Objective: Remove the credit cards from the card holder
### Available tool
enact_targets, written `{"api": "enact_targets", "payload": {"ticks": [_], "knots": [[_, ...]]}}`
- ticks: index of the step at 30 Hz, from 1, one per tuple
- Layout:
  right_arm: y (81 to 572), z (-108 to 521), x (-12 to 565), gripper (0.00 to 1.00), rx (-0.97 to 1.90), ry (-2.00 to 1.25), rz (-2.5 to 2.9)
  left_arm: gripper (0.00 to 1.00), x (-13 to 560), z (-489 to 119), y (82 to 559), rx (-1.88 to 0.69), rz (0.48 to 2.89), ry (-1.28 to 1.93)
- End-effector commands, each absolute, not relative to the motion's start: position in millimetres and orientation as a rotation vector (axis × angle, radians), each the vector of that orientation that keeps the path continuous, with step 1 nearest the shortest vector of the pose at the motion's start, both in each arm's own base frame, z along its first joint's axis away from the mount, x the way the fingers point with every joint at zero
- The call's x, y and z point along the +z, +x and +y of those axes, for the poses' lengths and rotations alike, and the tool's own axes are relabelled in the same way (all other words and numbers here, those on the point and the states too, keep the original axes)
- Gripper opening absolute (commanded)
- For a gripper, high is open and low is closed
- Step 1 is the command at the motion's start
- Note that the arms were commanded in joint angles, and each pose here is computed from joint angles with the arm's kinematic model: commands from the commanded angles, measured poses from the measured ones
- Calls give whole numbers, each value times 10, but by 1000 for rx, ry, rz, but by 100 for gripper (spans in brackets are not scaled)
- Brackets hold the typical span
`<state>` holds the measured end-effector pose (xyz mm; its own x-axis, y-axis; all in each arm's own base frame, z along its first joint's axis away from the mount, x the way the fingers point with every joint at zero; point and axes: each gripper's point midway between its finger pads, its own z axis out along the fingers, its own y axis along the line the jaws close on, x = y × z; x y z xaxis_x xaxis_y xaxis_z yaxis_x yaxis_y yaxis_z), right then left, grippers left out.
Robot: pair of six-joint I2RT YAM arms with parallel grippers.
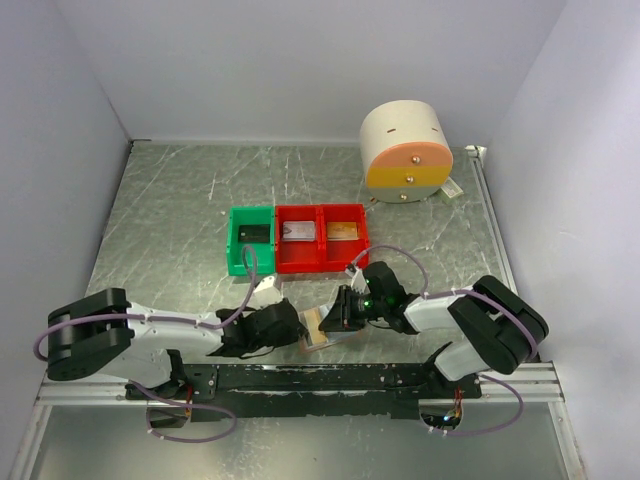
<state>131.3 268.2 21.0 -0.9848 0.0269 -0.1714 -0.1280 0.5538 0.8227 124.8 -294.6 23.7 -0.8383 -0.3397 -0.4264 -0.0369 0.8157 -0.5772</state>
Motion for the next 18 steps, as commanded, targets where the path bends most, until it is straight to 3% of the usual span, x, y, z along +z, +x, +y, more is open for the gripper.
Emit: {"api": "enact_targets", "payload": {"ticks": [1, 9, 18], "knots": [[1395, 2703, 215, 20, 1395, -74, 2606, 32, 166, -2986, 1250, -722, 2510, -261], [1403, 2719, 270, 14, 1420, -65, 2579, 30, 129, -2957, 1247, -663, 2533, -259], [1422, 2669, 312, 21, 1428, -41, 2572, 28, 66, -2937, 1236, -599, 2564, -242]]}}
